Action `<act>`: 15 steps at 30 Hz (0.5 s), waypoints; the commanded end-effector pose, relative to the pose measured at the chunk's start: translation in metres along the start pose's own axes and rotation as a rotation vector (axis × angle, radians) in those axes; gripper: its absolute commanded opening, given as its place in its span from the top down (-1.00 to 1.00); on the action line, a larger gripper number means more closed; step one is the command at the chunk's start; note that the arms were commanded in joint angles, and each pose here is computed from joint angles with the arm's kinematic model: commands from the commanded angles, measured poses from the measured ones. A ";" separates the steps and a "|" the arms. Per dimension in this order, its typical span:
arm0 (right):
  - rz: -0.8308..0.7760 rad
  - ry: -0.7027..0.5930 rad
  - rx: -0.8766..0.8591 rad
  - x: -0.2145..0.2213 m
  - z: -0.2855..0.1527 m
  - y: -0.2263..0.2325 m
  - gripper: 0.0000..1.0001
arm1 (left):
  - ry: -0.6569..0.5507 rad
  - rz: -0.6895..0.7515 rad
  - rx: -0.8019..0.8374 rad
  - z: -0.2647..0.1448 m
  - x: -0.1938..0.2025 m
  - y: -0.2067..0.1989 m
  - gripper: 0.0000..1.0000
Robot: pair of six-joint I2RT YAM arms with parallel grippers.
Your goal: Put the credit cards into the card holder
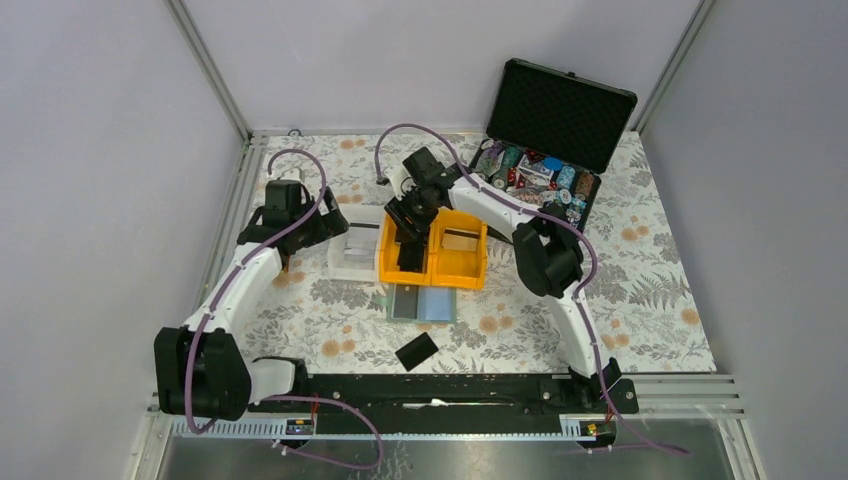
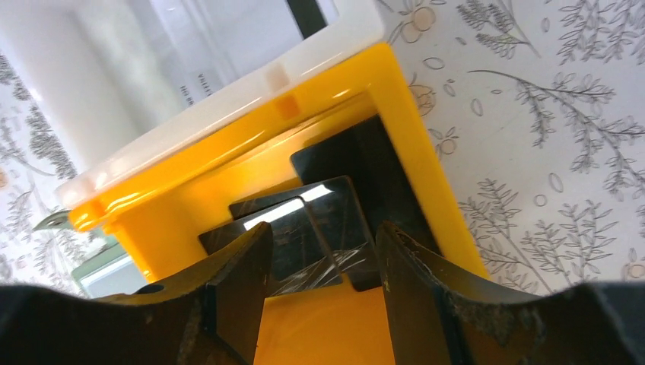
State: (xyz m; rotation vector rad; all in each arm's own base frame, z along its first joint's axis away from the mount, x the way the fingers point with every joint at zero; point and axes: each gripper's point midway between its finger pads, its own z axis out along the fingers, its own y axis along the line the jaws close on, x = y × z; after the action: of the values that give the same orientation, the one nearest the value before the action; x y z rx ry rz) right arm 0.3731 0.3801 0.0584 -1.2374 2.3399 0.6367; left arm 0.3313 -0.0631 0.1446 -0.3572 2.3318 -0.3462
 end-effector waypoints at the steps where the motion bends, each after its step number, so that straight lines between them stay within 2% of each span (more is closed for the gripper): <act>1: -0.049 0.056 0.081 0.000 -0.001 -0.016 -0.21 | -0.146 -0.067 -0.018 0.016 -0.024 0.004 -0.88; 4: -0.054 0.088 0.079 0.001 0.005 -0.020 -0.23 | -0.135 -0.058 -0.080 0.030 -0.019 0.018 -0.81; 9: -0.059 0.138 0.064 0.006 0.015 -0.022 -0.22 | -0.112 -0.039 -0.096 0.048 -0.014 0.022 -0.42; 15: -0.062 0.178 0.024 0.013 0.023 -0.019 -0.19 | -0.095 -0.006 -0.111 0.063 -0.011 0.028 -0.16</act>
State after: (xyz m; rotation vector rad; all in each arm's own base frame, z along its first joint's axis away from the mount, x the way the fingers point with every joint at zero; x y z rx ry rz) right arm 0.3939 0.3842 0.0377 -1.3420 2.3854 0.5204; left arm 0.3603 -0.0472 0.0909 -0.4528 2.3343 -0.2240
